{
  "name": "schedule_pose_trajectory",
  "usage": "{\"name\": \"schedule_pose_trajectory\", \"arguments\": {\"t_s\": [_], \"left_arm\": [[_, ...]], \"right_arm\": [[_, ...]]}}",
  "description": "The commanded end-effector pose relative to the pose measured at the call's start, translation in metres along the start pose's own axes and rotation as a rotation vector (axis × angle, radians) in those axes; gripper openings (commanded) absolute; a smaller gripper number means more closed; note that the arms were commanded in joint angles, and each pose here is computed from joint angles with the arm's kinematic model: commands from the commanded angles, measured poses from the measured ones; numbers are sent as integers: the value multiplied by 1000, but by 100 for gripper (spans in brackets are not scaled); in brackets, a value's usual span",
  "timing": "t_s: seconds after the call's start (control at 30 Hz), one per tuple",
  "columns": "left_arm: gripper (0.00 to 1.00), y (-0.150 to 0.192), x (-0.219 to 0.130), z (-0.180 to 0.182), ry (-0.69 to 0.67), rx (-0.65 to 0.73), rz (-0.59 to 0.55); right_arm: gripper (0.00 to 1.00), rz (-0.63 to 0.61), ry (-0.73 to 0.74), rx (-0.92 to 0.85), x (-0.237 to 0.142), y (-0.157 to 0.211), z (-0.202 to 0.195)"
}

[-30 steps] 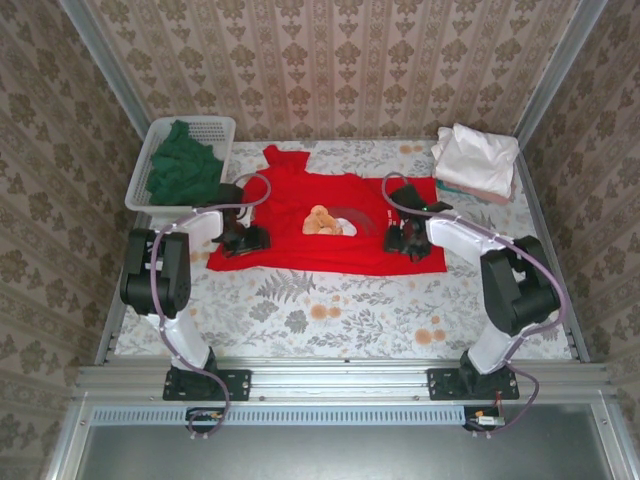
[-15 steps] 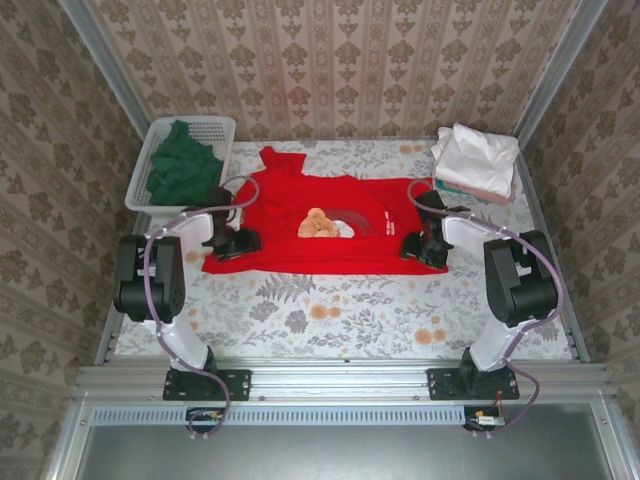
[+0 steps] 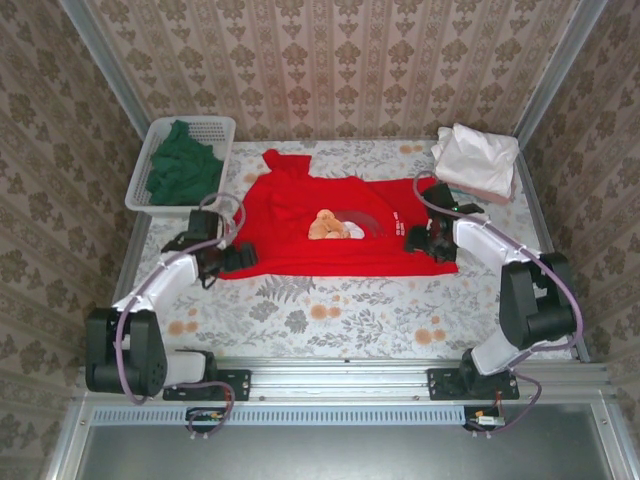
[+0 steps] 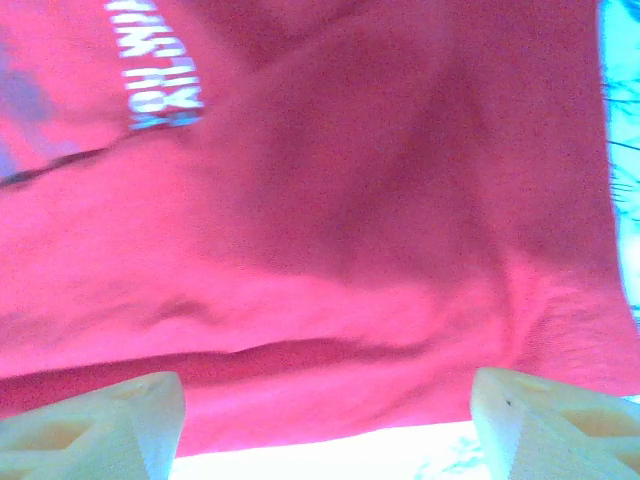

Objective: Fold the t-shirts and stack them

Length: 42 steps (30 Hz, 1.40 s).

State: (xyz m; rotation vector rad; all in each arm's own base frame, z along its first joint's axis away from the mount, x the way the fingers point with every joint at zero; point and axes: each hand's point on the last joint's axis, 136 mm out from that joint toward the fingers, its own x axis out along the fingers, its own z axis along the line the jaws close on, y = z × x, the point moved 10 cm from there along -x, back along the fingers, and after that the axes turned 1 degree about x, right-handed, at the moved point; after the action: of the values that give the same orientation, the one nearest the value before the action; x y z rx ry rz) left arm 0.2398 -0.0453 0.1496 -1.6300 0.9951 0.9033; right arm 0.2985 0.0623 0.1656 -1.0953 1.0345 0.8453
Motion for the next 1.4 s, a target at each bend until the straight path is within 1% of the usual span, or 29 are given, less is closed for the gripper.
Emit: {"name": "schedule_pose_trajectory", "arguments": {"t_s": [0.0, 0.03, 0.07, 0.17, 0.23, 0.3, 0.37, 0.4, 0.43, 0.47, 0.53, 0.6, 0.63, 0.77, 0.87, 0.93, 1.07, 1.13, 1.17, 1.23, 1.27, 1.3, 1.33, 1.37], "left_arm": [[83, 17, 10, 18, -54, -111, 9], [74, 17, 13, 22, -59, -121, 10], [69, 16, 16, 25, -69, -126, 18], [69, 4, 21, 26, -69, -131, 40], [76, -5, 21, 25, -84, -137, 50], [76, -12, 20, 25, -89, -137, 47], [76, -17, 17, 26, -99, -129, 25], [74, -19, 17, 27, -99, -124, 15], [70, -22, 20, 28, -88, -126, 11], [64, -24, 23, 30, -68, -134, 24], [49, -27, 31, 32, -53, -134, 59], [49, -27, 37, 33, -55, -128, 83], [47, -28, 38, 34, -54, -126, 89], [29, -32, 31, 38, -64, -145, 85], [17, -36, 19, 40, -29, -165, 54], [17, -41, 12, 41, -17, -179, 41], [13, -49, -2, 44, -11, -190, 34], [13, -50, -6, 45, 2, -196, 30], [14, -50, -8, 45, 5, -201, 39], [22, -49, -11, 48, -9, -214, 45], [26, -47, -10, 51, -15, -226, 49], [32, -46, -9, 54, -19, -235, 52], [34, -44, -6, 56, -22, -245, 62], [33, -42, -3, 57, -29, -249, 75]], "right_arm": [[78, -30, -54, -77, -9, 4, 26], [78, -23, -61, -96, -7, 6, 32], [78, -9, -66, -110, -3, 9, 37], [78, 36, -57, -114, 14, 15, 43], [78, 65, -64, -127, 25, 20, 50], [78, 90, -18, -127, 34, 24, 49], [79, 91, 49, -112, 39, 24, 40], [79, 96, 62, -101, 41, 24, 35], [79, 103, 55, -90, 42, 23, 31], [79, 108, 46, -76, 43, 22, 27], [79, 107, 36, -67, 42, 20, 23], [79, 101, 47, -62, 41, 19, 20], [79, 100, 47, -61, 40, 19, 19], [80, 122, 75, -44, 44, 19, 9], [80, 142, 65, -26, 49, 20, 5], [79, 158, 21, -18, 53, 23, 7], [80, 159, 87, -27, 51, 25, 4], [80, 157, 85, -18, 52, 26, -1], [80, 163, 89, -11, 52, 25, -3], [80, 165, 114, -12, 53, 26, -7], [80, 168, 118, -11, 54, 26, -9], [80, 169, 114, -12, 54, 27, -9], [80, 169, 108, -13, 54, 26, -9], [80, 172, 104, -14, 54, 27, -9]]}}
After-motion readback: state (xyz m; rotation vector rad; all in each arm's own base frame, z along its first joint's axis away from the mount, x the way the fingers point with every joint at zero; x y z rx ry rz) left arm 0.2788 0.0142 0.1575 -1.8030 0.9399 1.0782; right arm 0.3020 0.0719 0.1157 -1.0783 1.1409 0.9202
